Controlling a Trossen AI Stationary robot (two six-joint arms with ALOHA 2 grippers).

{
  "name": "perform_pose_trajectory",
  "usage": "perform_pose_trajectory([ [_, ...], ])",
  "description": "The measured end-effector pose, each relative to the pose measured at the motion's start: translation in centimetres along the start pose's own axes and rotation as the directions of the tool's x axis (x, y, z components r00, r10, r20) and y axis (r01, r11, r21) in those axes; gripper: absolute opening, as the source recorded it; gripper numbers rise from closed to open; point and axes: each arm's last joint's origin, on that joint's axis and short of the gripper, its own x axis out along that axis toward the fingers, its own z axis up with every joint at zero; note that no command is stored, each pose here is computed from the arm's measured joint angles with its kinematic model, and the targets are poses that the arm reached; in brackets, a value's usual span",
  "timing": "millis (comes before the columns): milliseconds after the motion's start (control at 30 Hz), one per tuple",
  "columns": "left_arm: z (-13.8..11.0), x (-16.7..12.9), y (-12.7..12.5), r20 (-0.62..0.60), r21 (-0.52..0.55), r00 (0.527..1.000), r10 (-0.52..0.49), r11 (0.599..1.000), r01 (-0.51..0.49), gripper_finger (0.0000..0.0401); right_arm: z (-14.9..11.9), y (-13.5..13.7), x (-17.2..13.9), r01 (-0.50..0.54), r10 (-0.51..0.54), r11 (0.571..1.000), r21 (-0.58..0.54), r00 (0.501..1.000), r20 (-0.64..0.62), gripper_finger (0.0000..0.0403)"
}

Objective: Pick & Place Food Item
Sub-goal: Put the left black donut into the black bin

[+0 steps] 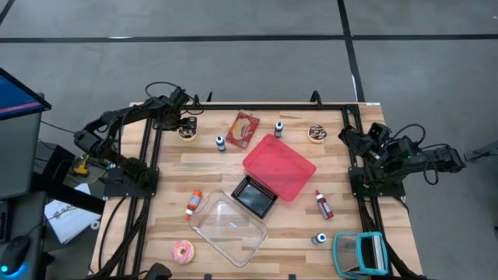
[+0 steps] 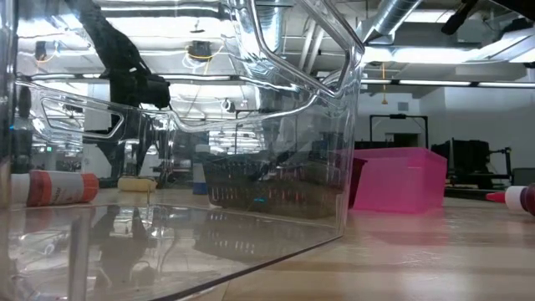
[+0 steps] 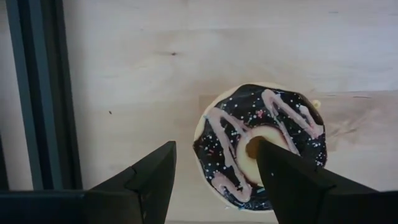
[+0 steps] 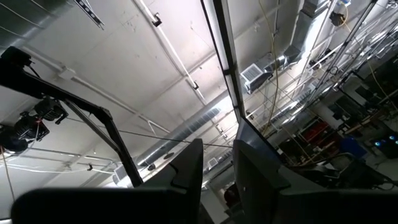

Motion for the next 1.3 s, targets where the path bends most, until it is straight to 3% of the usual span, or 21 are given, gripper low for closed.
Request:
perform_pose_trajectory([
  [633, -0.8, -0.3, 0.0, -0.089, -0.017, 0.996, -0.029, 0.999, 0.028, 0.0215, 0.0, 0.0, 0.0, -0.004, 0.004, 1.000, 0.007, 1.000, -0.001, 0.0082],
  [800, -0.9, -0.6, -0.4, -0.026, -0.018, 0.999, -0.036, 0.999, 0.035, 0.0216, 0.0, 0.0, 0.0, -0.004, 0.004, 1.000, 0.008, 1.000, -0.001, 0.0082],
  [1300, -1.2, 0.0, -0.3, -0.032, -0.053, 0.995, -0.089, 0.995, 0.087, 0.0216, 0.0, 0.0, 0.0, -0.002, 0.002, 1.000, 0.007, 1.000, -0.004, 0.0082],
])
